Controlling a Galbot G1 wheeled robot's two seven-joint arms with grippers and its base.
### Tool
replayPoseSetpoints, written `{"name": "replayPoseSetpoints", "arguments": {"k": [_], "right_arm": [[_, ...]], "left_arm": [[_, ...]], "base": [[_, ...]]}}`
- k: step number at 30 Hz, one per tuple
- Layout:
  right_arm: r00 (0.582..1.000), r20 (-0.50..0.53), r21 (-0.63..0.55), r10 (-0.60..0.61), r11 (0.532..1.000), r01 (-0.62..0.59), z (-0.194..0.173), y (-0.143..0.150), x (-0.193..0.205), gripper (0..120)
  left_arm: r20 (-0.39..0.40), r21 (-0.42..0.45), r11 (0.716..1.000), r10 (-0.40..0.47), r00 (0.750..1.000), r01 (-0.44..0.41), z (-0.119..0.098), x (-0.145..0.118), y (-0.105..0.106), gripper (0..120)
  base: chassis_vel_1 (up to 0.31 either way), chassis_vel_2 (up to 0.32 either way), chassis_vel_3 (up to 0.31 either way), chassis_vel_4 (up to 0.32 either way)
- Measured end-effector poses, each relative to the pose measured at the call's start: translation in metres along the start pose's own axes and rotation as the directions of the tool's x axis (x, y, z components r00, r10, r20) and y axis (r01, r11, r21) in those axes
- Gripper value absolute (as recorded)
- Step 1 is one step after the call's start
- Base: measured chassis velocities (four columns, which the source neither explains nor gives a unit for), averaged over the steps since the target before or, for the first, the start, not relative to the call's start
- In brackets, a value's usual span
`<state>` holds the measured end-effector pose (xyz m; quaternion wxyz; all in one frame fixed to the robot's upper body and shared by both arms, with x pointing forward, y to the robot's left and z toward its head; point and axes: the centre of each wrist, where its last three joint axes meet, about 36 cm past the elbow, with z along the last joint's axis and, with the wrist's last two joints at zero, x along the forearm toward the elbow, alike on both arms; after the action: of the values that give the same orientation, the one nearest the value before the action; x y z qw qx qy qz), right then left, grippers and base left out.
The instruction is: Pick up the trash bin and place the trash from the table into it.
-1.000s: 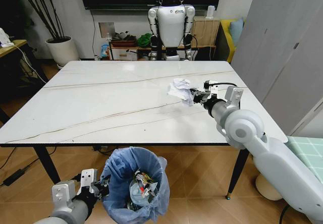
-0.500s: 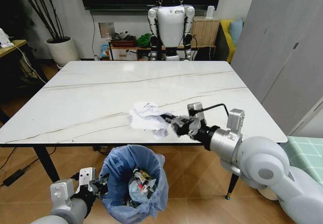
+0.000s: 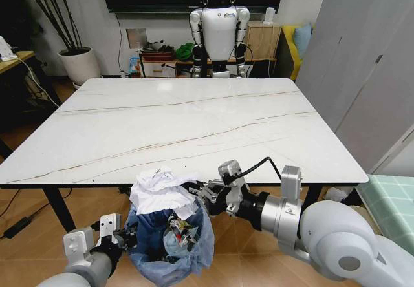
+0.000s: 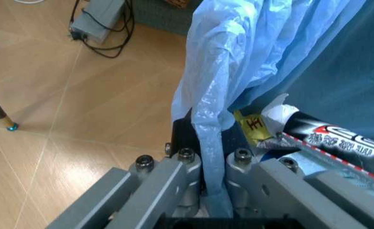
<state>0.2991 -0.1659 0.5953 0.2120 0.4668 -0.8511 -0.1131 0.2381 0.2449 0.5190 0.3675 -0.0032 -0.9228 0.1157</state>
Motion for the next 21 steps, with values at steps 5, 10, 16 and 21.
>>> {"name": "replayPoseSetpoints", "arguments": {"k": [5, 10, 16, 21], "right_arm": [[0.999, -0.031, 0.015, 0.015, 1.0, -0.014, 0.01, 0.003, -0.01, 0], [0.997, -0.059, 0.03, 0.042, 0.999, -0.04, 0.02, 0.001, -0.018, 0], [0.995, -0.068, 0.041, 0.067, 0.997, -0.065, 0.024, -0.004, -0.022, 15], [0.994, -0.072, 0.052, 0.08, 0.996, -0.076, 0.027, -0.004, -0.022, 29]], "left_arm": [[-0.005, -0.002, 1.0, 0.01, 1.0, -0.01, 0.001, -0.006, -0.002, 0], [-0.007, -0.002, 1.0, 0.018, 1.0, -0.018, 0.001, -0.01, -0.005, 0], [-0.012, -0.001, 1.0, 0.028, 1.0, -0.028, 0.002, -0.011, -0.008, 0], [-0.011, -0.001, 1.0, 0.028, 1.0, -0.028, 0.002, -0.011, -0.008, 0]], "base": [[0.0, 0.0, 0.0, 0.0], [0.0, 0.0, 0.0, 0.0], [0.0, 0.0, 0.0, 0.0], [0.0, 0.0, 0.0, 0.0]]}}
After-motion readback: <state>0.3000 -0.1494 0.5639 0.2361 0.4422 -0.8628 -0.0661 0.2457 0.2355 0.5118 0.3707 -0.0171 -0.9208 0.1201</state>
